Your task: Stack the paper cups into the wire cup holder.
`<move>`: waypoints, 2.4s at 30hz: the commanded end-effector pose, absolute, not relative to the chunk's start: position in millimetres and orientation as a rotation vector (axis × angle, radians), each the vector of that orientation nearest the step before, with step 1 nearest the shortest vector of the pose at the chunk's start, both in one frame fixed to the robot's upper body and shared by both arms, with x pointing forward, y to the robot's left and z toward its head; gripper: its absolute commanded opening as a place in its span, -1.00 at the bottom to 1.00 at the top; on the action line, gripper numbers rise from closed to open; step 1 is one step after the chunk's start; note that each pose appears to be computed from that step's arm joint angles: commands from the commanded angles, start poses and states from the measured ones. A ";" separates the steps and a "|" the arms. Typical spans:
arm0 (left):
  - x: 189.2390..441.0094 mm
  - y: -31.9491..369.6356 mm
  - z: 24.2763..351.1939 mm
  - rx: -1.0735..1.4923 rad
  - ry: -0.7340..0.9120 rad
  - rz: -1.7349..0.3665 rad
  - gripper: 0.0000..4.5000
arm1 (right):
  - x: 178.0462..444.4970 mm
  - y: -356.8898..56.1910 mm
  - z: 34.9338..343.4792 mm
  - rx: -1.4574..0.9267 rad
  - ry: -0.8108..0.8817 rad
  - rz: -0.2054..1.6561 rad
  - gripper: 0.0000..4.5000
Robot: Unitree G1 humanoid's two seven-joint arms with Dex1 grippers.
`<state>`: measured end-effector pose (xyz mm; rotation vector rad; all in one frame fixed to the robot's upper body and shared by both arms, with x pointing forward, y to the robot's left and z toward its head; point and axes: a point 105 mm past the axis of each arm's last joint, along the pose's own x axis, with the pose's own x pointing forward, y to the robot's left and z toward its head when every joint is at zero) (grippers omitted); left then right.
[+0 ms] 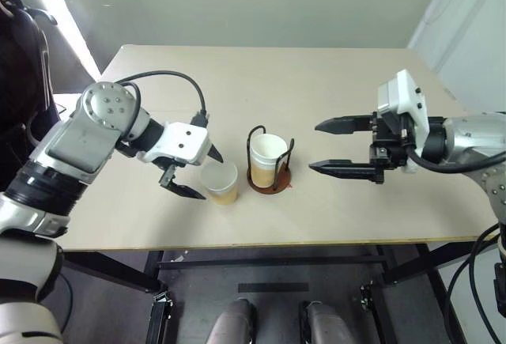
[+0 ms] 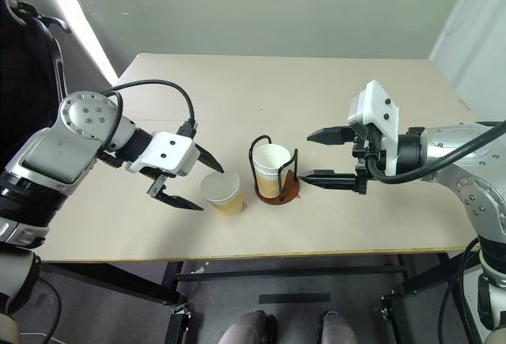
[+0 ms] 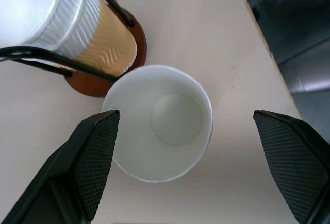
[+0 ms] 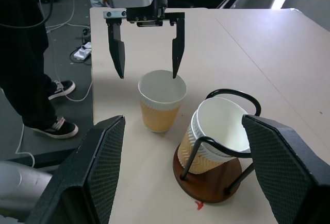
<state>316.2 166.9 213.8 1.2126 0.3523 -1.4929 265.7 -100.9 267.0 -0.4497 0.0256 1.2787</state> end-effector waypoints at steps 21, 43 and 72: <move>310.1 163.4 192.2 1.356 0.364 -1.517 0.27 | 266.7 -123.9 281.9 -0.533 0.044 1.234 0.63; 326.7 160.1 239.0 1.260 0.289 -1.439 -0.99 | 270.2 -129.4 279.9 -0.541 0.054 1.212 0.63; 361.3 104.2 333.8 1.222 -0.110 -1.408 -0.99 | 288.7 -123.9 274.9 -0.582 0.028 1.195 0.63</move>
